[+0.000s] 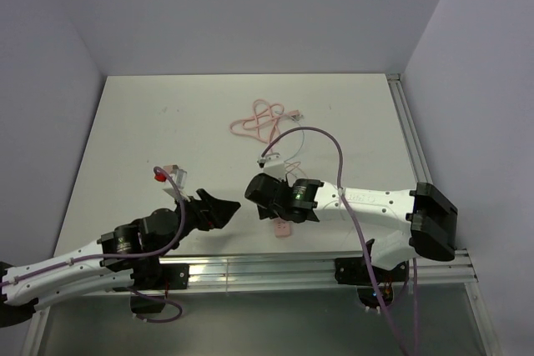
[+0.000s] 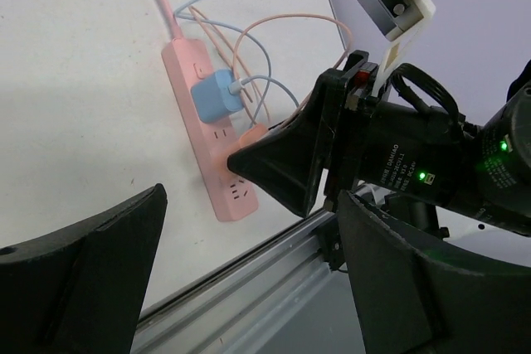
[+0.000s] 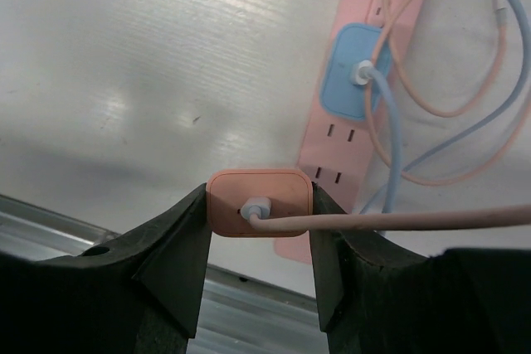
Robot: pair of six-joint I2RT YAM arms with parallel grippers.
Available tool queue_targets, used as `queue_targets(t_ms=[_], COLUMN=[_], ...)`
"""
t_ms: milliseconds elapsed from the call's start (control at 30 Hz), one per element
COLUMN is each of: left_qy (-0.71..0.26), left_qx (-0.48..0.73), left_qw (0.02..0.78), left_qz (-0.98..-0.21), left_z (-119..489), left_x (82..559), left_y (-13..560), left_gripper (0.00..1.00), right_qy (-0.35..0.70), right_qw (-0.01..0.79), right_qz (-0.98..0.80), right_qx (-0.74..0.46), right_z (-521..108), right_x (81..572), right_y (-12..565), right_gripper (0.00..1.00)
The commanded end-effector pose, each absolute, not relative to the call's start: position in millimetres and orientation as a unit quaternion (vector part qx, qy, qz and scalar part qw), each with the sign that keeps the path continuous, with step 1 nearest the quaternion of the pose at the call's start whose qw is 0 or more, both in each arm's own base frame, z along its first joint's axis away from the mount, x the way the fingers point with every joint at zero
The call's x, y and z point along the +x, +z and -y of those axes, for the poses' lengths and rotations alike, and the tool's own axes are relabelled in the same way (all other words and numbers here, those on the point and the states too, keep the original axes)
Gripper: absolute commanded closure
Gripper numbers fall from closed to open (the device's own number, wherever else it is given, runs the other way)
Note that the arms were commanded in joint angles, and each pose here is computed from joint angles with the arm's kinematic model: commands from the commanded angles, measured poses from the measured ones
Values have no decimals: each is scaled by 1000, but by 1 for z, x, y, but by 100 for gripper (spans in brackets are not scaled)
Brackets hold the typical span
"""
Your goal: Insert the plug
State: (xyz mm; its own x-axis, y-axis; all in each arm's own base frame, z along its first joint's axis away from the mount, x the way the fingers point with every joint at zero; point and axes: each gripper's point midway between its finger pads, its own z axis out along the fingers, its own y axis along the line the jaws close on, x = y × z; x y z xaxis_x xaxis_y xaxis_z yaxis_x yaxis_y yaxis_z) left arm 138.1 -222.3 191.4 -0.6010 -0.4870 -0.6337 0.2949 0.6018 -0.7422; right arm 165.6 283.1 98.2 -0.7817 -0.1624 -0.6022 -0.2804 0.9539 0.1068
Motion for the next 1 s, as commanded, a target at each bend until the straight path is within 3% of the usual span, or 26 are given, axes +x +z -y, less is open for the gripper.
queue_targets(t_ms=[0, 267, 967], left_qy=[-458, -452, -451], left_qx=[-73, -72, -78], left_qw=[437, 436, 431], left_qz=[-770, -775, -778], left_z=[227, 229, 223], left_x=[138, 139, 137], left_y=[202, 199, 192], left_gripper=[11, 11, 12], right_qy=[47, -30, 6], right_qw=[348, 357, 375], right_qz=[-932, -929, -925], right_qx=[-94, -95, -67], right_z=[-265, -245, -246], right_x=[178, 186, 204], right_y=[99, 86, 73], right_gripper=[100, 100, 100])
